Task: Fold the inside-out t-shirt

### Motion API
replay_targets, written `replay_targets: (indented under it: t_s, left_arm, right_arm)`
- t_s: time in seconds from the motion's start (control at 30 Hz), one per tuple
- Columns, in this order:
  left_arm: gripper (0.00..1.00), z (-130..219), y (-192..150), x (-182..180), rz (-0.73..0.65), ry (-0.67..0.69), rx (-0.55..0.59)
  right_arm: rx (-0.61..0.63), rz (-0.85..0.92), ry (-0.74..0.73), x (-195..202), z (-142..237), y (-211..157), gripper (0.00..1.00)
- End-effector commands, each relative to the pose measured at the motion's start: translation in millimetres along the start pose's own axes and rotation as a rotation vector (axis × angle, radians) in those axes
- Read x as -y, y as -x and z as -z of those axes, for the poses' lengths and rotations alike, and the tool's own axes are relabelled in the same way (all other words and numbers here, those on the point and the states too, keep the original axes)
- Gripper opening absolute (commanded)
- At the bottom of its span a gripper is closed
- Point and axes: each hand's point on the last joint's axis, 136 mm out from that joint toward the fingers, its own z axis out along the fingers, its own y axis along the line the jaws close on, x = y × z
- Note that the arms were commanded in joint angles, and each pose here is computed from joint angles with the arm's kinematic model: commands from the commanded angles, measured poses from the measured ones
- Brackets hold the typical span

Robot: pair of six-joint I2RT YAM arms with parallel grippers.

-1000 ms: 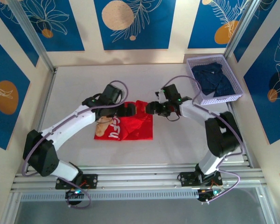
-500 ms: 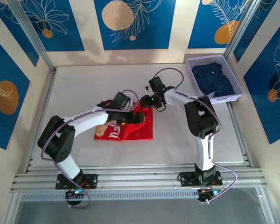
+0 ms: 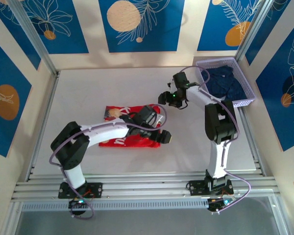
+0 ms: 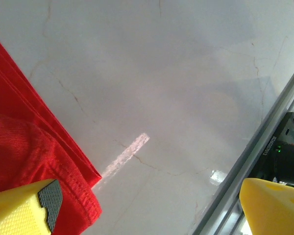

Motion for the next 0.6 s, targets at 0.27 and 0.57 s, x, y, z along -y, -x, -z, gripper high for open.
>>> replay_targets:
  t_s: [0.27, 0.57]
  left_arm:
    - [0.94, 90, 8, -83, 0.153, 0.204, 0.217]
    - [0.94, 96, -17, -108, 0.217, 0.285, 0.197]
  right_arm:
    - [-0.094, 0.077, 0.009, -38, -30, -39, 0.66]
    - [-0.06, 0.101, -0.179, 13, -37, -7, 0.46]
